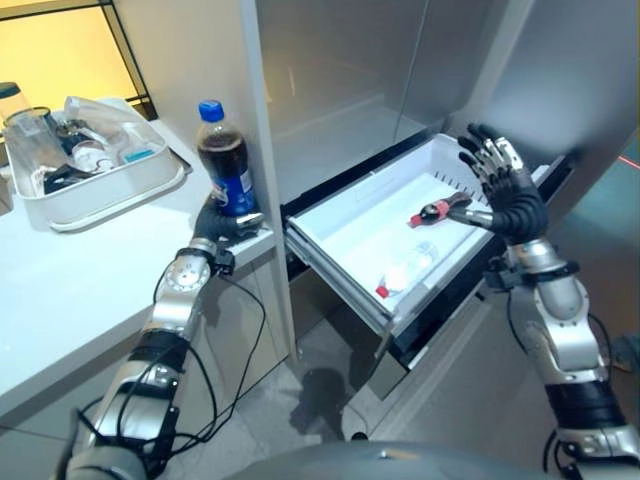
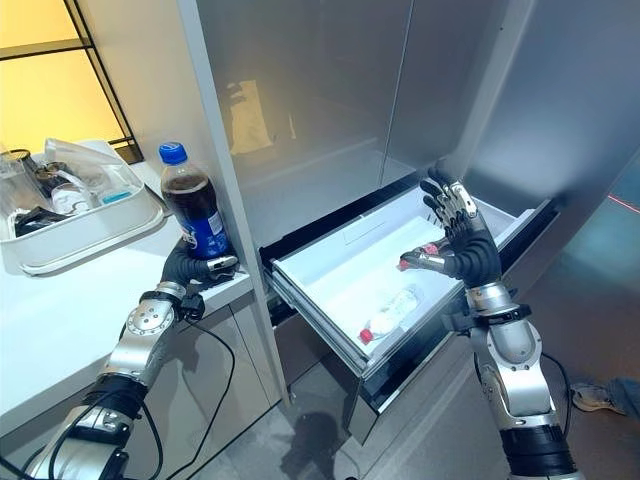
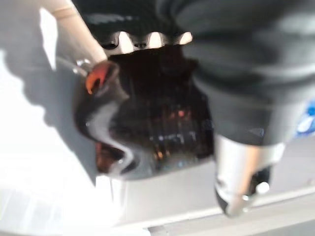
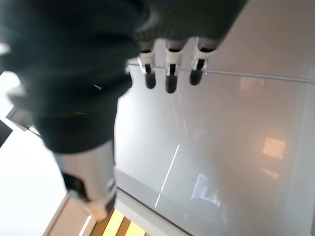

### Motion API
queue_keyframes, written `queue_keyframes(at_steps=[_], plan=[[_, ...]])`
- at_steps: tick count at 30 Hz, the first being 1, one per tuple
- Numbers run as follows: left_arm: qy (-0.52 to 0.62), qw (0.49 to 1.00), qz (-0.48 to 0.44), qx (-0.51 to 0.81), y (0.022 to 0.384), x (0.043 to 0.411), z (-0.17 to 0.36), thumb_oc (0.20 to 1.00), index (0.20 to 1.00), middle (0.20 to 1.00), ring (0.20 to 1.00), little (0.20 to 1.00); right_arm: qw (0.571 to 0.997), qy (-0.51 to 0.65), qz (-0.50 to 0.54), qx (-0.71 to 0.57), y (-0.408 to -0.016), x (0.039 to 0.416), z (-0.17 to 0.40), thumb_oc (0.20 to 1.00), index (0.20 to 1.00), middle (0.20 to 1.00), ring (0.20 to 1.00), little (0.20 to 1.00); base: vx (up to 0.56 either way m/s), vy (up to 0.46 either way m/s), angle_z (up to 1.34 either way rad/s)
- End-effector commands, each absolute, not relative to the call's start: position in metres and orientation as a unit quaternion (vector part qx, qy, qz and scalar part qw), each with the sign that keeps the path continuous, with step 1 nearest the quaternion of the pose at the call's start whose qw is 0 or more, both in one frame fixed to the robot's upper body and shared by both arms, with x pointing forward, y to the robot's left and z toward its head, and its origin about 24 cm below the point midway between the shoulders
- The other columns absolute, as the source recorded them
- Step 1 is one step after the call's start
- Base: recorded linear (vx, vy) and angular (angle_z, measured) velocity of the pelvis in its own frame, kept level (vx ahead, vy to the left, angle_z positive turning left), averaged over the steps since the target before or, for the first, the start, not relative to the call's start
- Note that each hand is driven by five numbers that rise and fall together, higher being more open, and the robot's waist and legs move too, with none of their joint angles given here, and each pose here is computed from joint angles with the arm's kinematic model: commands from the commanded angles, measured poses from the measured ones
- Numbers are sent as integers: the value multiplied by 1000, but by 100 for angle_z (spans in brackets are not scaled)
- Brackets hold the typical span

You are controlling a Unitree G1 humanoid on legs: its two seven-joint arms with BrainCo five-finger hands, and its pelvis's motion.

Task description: Take the drinks into the refrigerator

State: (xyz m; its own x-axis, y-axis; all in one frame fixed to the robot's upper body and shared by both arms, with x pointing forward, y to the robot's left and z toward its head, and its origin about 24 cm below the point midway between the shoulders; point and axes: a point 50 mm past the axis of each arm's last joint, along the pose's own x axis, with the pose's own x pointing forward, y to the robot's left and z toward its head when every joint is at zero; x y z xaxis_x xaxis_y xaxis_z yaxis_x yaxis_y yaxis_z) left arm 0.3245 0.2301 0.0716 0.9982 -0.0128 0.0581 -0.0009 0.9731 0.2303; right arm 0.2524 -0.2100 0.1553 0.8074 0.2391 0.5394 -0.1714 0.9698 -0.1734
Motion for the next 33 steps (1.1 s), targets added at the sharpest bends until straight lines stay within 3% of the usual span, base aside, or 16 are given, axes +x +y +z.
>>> queue_keyframes(at_steps=[1, 19, 33], plan=[[-153, 979, -56, 119, 196, 358, 143, 200, 200, 200, 200, 200, 926, -357, 111, -51, -209, 246, 182, 1000, 1000, 1000, 1000, 1000, -43, -10, 1], [-162, 981, -77, 74, 184, 352, 138, 200, 200, 200, 200, 200, 928, -351, 117, -41, -208, 245, 177, 1000, 1000, 1000, 1000, 1000, -3, -1, 0], [-199, 975, -101, 12, 199, 318, 136, 200, 200, 200, 200, 200, 939, -324, 113, -36, -214, 246, 165, 1000, 1000, 1000, 1000, 1000, -7, -1, 0]])
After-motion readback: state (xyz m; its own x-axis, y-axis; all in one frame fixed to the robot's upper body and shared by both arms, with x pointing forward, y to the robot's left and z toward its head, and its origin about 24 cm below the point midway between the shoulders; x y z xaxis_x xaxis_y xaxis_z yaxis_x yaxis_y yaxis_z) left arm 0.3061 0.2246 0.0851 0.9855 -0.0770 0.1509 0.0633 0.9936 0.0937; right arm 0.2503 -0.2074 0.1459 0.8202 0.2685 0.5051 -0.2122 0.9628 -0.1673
